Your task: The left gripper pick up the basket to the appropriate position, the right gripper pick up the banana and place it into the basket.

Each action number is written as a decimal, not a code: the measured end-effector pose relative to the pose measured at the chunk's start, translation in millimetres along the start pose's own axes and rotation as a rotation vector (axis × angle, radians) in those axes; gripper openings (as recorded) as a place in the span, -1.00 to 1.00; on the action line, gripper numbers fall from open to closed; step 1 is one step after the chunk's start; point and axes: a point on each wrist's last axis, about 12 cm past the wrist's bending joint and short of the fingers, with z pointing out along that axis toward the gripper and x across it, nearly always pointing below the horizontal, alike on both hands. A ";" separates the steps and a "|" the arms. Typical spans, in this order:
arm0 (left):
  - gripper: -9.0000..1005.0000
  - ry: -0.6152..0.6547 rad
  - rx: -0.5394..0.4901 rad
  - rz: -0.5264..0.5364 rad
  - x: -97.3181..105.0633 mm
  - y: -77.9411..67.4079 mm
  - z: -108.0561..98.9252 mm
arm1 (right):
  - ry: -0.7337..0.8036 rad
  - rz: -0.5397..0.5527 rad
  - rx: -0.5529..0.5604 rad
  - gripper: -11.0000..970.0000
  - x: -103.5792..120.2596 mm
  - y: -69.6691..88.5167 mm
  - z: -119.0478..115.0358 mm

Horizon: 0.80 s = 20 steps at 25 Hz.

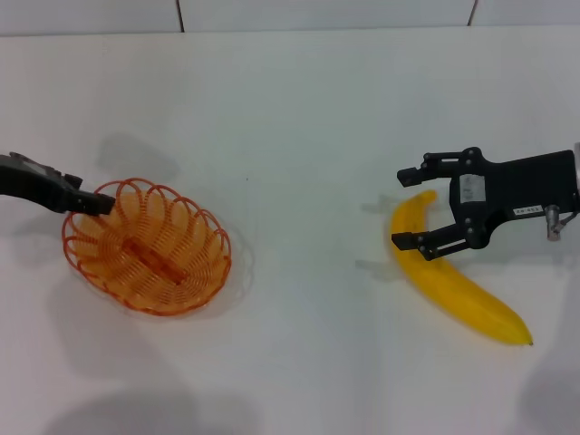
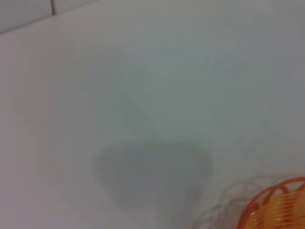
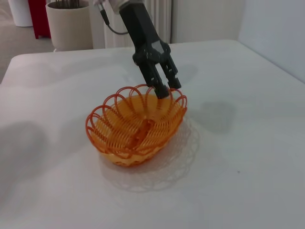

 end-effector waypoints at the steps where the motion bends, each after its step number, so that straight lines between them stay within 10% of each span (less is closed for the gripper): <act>1: 0.36 0.002 -0.003 0.002 -0.5 -0.4 1.9 | 0.000 0.000 0.000 0.87 -0.1 -0.1 0.1; 20: 0.33 0.024 0.020 0.026 -4.1 -9.7 17.8 | -0.001 -0.002 -0.012 0.87 -2.4 -0.4 1.3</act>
